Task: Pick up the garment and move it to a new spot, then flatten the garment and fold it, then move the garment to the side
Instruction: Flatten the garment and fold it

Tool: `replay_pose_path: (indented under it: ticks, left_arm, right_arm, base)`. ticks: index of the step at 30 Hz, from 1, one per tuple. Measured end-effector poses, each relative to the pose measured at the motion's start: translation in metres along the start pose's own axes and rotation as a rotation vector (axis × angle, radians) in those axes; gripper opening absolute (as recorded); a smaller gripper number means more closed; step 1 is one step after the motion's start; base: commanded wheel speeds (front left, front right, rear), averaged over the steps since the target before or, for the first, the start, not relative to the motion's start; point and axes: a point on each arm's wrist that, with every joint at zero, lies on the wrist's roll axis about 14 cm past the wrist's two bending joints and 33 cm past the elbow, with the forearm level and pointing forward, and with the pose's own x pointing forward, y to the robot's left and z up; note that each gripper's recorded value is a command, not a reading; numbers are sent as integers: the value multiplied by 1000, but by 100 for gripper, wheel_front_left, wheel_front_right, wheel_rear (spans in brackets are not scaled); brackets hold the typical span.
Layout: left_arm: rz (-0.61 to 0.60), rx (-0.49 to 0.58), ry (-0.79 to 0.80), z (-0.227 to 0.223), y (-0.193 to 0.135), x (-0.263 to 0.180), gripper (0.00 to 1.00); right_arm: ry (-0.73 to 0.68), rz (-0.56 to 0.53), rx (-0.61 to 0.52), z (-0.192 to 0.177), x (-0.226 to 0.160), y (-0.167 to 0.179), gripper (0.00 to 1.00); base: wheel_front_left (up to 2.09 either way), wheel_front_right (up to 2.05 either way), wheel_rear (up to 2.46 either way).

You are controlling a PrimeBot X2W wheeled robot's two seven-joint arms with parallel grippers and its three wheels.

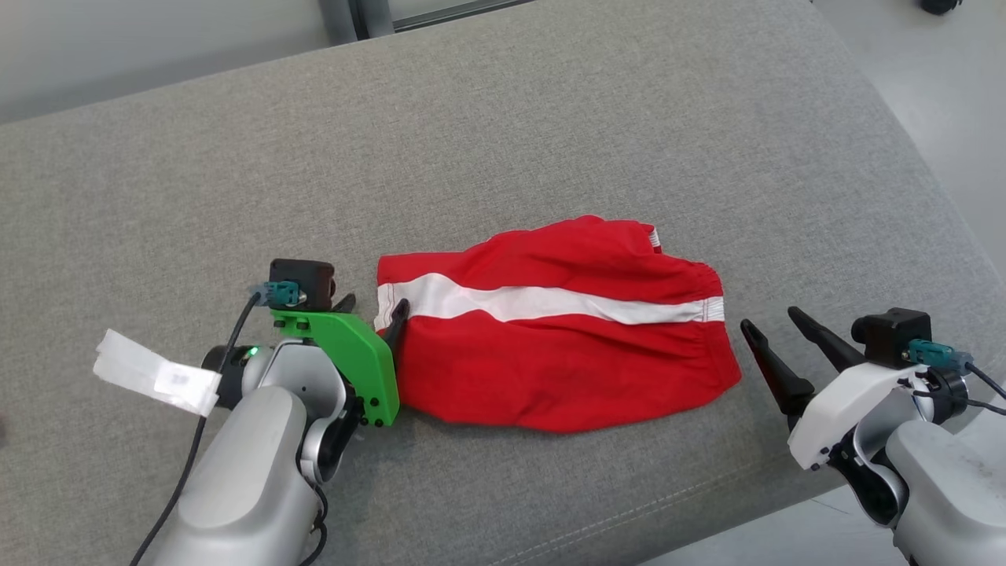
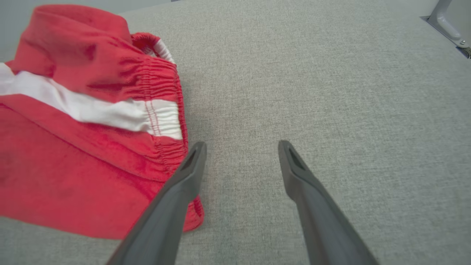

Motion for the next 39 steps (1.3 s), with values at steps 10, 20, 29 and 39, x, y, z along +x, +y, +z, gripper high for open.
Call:
replay_pose_path:
  ticks: [10, 20, 29, 39]
  left_arm:
    - [-27, 50, 75, -15, -8, 3, 100]
    - [-57, 201, 114, -25, -19, 9, 64]
    - [-59, 232, 84, -22, -21, 12, 0]
    - [-21, 215, -124, 21, -14, 0, 0]
  right_arm:
    - [-11, 9, 3, 4, 4, 3, 100]
    - [-25, 17, 3, 8, 6, 6, 100]
    - [-58, 4, 15, 19, 9, 2, 100]
    - [-97, 47, 60, 32, 21, 16, 100]
  base:
    - [0, 0, 0]
    - [0, 0, 0]
    - [0, 0, 0]
    - [0, 0, 0]
